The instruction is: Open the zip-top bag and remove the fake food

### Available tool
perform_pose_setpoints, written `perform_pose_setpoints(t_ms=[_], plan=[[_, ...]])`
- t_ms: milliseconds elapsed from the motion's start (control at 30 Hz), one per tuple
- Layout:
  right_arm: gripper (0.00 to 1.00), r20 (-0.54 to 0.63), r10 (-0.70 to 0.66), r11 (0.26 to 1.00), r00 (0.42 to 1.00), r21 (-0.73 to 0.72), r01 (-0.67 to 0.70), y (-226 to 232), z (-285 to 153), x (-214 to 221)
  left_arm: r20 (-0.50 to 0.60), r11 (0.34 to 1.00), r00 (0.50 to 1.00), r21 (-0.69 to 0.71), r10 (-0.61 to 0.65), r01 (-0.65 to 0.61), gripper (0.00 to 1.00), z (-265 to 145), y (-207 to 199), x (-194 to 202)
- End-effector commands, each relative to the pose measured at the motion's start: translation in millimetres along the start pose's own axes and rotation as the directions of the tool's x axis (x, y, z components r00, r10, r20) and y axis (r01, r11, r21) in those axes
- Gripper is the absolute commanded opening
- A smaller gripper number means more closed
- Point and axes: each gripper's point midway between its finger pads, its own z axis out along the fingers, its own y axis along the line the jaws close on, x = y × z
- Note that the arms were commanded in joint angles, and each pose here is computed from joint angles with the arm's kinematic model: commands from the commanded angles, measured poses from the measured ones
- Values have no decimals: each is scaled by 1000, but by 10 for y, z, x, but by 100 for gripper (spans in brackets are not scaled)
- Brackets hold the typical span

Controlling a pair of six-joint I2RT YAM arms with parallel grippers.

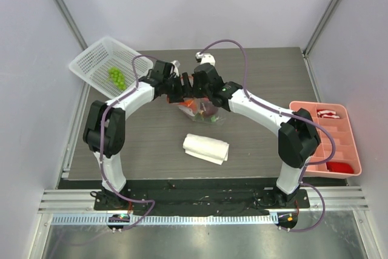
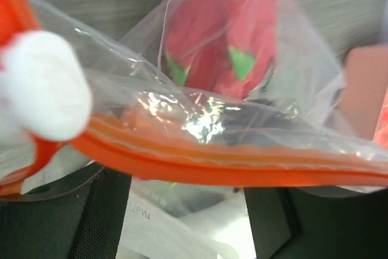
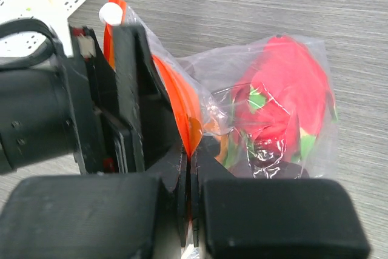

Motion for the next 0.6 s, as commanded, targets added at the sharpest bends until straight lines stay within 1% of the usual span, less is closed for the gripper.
perform_pose_setpoints(t_ms=[0,67,167,200,267,300,400,500,533,567], plan=[[1,87,29,998,996,-64,-24,118,-246,-279,-58,985,990,-117,125,-131,68,-186,164,105],[1,72,26,998,997,-64,-22,102,-228,-200,-67,974,987,-166,147,-156,67,-227,252,156],[1,69,27,998,997,-61,-22,75,-237,-157,-87,970,978,-143,188,-199,67,-258,256,257],[1,72,26,998,997,-61,-22,72,-236,-157,-91,970,976,-124,199,-209,70,-250,238,283],[1,65,25,998,998,-54,-21,49,-229,-118,-94,968,974,-128,205,-216,72,-233,241,301],[1,66,25,998,997,-56,-21,55,-225,-108,-88,964,976,-161,201,-213,73,-199,306,284],[1,61,33,998,998,-60,-29,51,-202,-60,-57,970,979,-140,195,-201,73,-73,252,268],[1,60,34,998,998,-56,-31,38,-187,-47,-32,967,983,-175,183,-186,74,12,283,261],[1,61,36,998,997,-56,-33,40,-185,-47,8,966,981,-179,192,-187,75,42,265,183],[1,60,36,998,998,-54,-33,36,-185,-45,20,968,984,-185,179,-172,76,61,270,169]])
